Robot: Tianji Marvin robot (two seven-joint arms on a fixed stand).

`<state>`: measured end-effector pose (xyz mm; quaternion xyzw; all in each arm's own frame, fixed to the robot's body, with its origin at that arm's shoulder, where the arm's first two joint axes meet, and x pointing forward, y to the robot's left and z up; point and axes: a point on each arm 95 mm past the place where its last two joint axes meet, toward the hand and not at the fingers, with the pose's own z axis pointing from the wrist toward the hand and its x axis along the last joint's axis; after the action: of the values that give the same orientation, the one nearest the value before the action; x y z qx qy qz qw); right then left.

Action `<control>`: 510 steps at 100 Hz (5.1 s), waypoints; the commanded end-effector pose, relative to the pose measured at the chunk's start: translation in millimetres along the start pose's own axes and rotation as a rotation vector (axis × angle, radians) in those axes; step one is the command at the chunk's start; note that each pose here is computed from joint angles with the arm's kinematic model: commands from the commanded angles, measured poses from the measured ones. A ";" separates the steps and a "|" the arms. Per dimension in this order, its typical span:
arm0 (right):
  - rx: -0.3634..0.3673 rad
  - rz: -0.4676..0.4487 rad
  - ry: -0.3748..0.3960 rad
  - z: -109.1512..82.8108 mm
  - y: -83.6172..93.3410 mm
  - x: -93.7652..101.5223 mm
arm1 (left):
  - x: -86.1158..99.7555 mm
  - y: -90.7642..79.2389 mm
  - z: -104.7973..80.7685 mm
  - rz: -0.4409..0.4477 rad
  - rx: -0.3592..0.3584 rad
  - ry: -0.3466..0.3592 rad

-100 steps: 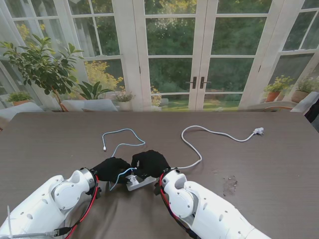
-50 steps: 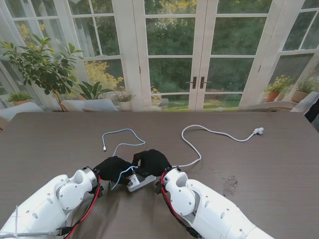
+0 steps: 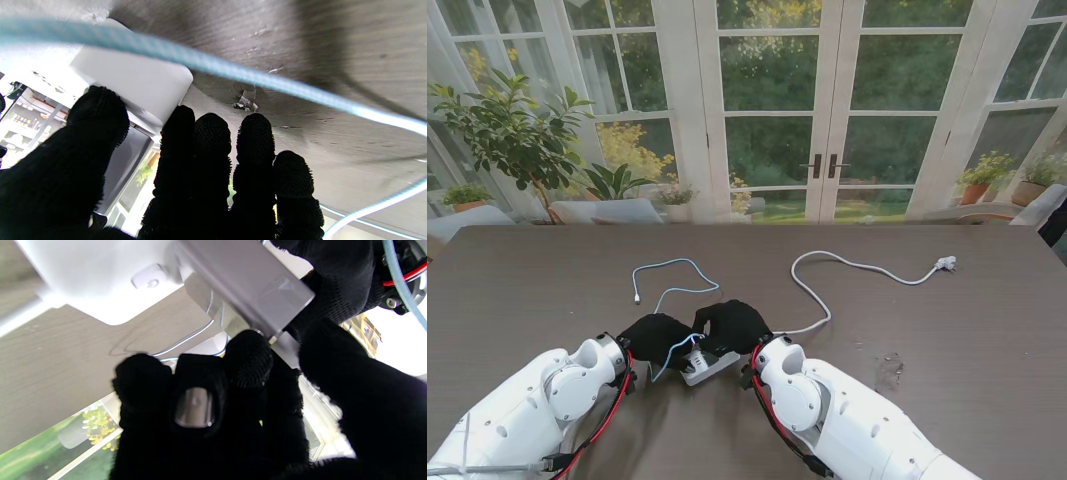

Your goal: Set up the charging station

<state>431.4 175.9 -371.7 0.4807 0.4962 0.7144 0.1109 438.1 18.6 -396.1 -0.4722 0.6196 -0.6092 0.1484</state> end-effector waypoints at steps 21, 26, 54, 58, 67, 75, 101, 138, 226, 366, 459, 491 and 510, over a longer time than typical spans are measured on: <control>0.106 -0.025 -0.061 -19.8 -26.8 -30.7 | -1.2 30.1 -7.8 -0.007 -0.100 -0.013; 0.111 -0.024 -0.062 -20.4 -27.7 -32.1 | -1.1 30.0 -8.1 -0.006 -0.101 -0.012; 0.127 -0.012 -0.078 -25.5 -30.0 -40.8 | -2.1 28.6 -9.5 -0.002 -0.101 -0.014; 0.129 -0.010 -0.080 -26.1 -30.4 -42.1 | -2.2 28.0 -9.6 0.000 -0.101 -0.014; 0.135 -0.011 -0.082 -27.2 -31.2 -44.3 | -2.4 26.9 -10.0 0.012 -0.103 -0.010; 0.141 -0.013 -0.081 -27.7 -32.0 -45.5 | -2.6 26.7 -10.4 0.013 -0.103 -0.009; 0.164 -0.027 -0.092 -24.9 -30.5 -45.9 | -3.1 26.1 -13.1 0.015 -0.105 -0.008; 0.115 -0.047 -0.107 -17.1 -16.4 -36.5 | -3.1 26.2 -14.6 0.010 -0.121 0.001; 0.234 -0.080 -0.141 -18.0 -23.3 -59.9 | -2.9 24.8 -16.3 0.023 -0.137 0.009; 0.203 -0.035 -0.129 -26.7 -22.1 -50.2 | 6.1 19.4 7.9 0.108 -0.144 -0.008; 0.146 -0.116 -0.119 -14.6 2.3 -35.2 | 7.3 22.3 3.4 0.109 -0.201 0.018; 0.141 -0.133 -0.120 -10.1 5.6 -34.0 | 8.7 23.5 1.3 0.108 -0.215 0.024; 0.132 -0.149 -0.109 -8.7 6.6 -31.3 | 8.5 23.7 0.4 0.107 -0.220 0.027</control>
<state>447.6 154.7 -368.0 0.4775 0.5538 0.6640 0.1564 442.7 3.4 -388.3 -0.4331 0.6850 -0.5682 0.1428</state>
